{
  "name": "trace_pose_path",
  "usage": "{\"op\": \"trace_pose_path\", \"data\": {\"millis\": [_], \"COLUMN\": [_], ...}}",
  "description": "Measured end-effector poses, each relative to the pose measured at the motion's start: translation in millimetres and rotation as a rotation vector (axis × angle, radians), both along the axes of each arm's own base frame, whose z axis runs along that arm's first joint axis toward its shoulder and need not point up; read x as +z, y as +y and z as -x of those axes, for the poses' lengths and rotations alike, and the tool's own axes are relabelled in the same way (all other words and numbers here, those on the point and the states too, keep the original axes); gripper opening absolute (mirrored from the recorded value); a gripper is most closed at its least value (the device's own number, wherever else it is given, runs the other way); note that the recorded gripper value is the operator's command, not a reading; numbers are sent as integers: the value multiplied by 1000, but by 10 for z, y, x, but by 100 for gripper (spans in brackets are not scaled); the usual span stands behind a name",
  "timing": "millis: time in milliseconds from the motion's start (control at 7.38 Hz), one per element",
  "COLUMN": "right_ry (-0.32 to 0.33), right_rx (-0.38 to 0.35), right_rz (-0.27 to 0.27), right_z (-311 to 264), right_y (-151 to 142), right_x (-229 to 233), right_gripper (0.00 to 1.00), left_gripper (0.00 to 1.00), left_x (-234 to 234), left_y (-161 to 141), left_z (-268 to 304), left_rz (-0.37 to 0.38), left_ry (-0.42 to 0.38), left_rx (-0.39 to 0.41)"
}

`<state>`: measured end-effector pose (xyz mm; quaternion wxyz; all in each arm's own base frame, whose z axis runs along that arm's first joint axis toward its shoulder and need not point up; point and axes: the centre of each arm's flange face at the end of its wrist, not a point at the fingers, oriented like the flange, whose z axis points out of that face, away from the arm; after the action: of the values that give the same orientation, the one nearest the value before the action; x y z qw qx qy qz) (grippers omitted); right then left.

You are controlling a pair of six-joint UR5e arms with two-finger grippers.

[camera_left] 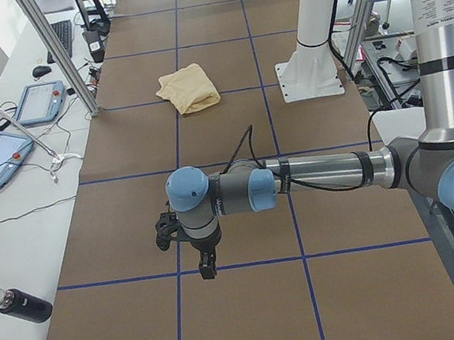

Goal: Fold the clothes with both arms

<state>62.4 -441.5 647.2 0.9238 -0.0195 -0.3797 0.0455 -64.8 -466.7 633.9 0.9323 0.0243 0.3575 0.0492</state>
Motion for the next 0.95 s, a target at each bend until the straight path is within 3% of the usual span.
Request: {"op": "trace_pose_path", "data": {"millis": [949], "right_ry": [-1], "right_rx": [0], "right_rz": [-13], "right_z": [1], "right_y": [-43], "right_x": [-61], "right_gripper": [100], "left_gripper": [100], "left_x": [-37], "left_y": [-52], "left_z": [-7], "left_rz": [-8], "left_ry": [0], "left_rx": [2]}}
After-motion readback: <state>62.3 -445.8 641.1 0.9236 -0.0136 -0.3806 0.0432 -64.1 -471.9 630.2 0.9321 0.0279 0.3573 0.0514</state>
